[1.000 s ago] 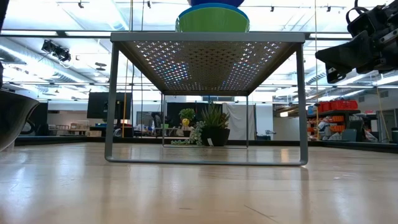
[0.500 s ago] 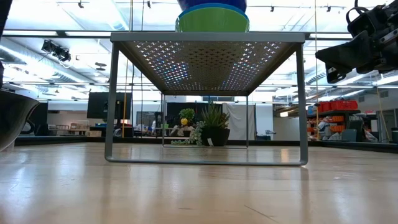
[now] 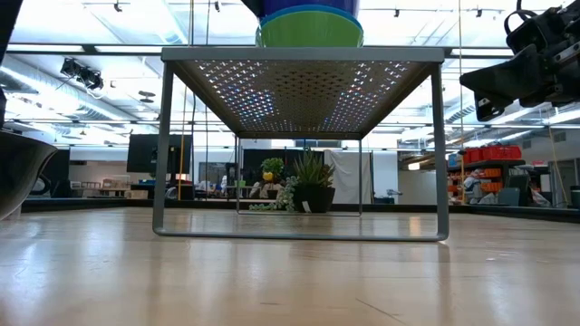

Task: Pick & Place Mini bowls
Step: Stack the blue bowl on the light blue bowl on the shelf

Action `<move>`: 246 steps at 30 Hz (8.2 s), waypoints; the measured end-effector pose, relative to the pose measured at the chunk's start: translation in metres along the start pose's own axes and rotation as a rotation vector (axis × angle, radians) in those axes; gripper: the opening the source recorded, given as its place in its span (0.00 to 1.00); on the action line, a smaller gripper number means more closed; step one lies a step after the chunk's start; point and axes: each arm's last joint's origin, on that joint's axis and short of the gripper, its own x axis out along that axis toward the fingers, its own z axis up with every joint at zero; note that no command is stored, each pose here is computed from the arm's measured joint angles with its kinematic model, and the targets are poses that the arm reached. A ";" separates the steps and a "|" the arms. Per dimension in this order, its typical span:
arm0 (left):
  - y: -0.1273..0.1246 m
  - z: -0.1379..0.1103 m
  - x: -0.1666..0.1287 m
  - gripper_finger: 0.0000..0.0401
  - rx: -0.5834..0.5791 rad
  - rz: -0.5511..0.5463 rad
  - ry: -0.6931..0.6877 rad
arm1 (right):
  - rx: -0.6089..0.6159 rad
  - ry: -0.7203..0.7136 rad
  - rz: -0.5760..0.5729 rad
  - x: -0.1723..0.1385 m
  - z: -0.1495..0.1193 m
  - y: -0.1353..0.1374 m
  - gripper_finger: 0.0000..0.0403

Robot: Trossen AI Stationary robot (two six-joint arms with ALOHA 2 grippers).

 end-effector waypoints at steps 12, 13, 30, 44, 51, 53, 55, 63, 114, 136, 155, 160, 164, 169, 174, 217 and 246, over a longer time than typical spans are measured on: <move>0.000 0.000 0.002 0.05 0.000 -0.005 0.003 | 0.000 0.000 0.000 0.000 0.000 0.000 0.03; 0.000 0.000 0.002 0.05 0.000 -0.005 0.003 | 0.000 0.000 0.000 0.000 0.000 0.000 0.03; 0.002 -0.001 0.002 0.06 -0.032 0.005 0.006 | 0.000 0.000 0.000 0.000 0.000 0.000 0.03; 0.002 0.000 0.002 0.08 -0.040 -0.009 -0.023 | 0.000 0.000 0.000 0.000 0.000 0.000 0.03; 0.002 0.000 0.002 0.23 -0.056 0.001 -0.019 | 0.000 0.000 0.000 0.000 0.000 0.000 0.03; 0.002 0.000 0.002 0.28 -0.061 0.001 -0.019 | 0.000 0.000 0.000 0.000 0.000 0.000 0.03; 0.002 0.000 0.002 0.31 -0.067 0.000 -0.018 | 0.000 0.000 0.000 0.000 0.000 0.000 0.03; 0.000 -0.002 -0.001 0.37 -0.116 -0.011 -0.008 | 0.000 0.000 0.000 0.000 0.000 0.000 0.03; 0.003 -0.026 -0.052 0.00 -0.773 0.043 -0.204 | 0.000 -0.003 0.000 0.000 0.000 0.000 0.03; 0.004 -0.040 -0.050 0.00 -0.863 -0.013 -0.160 | 0.000 -0.003 0.000 0.000 0.000 0.000 0.03; 0.013 -0.051 -0.082 0.00 -0.885 0.152 -0.355 | 0.000 -0.003 0.000 0.000 0.000 0.000 0.03; 0.016 -0.050 -0.084 0.00 -0.881 0.167 -0.389 | 0.000 -0.003 0.000 0.000 0.000 0.000 0.03; 0.016 -0.044 -0.069 0.00 -0.866 0.175 -0.466 | 0.000 -0.003 0.000 0.000 0.000 0.000 0.03; 0.001 -0.046 -0.049 0.00 -0.883 0.195 -0.519 | 0.000 -0.003 0.000 0.000 0.000 0.000 0.03; -0.021 -0.059 -0.044 0.00 -0.925 0.232 -0.554 | 0.000 -0.004 0.000 0.000 0.000 0.000 0.03; -0.067 -0.080 0.021 0.00 -1.074 0.257 -0.681 | 0.000 -0.002 0.000 0.000 0.000 0.000 0.03; -0.071 -0.061 0.010 0.00 -1.129 0.211 -0.709 | 0.000 -0.001 0.000 0.000 0.000 0.000 0.03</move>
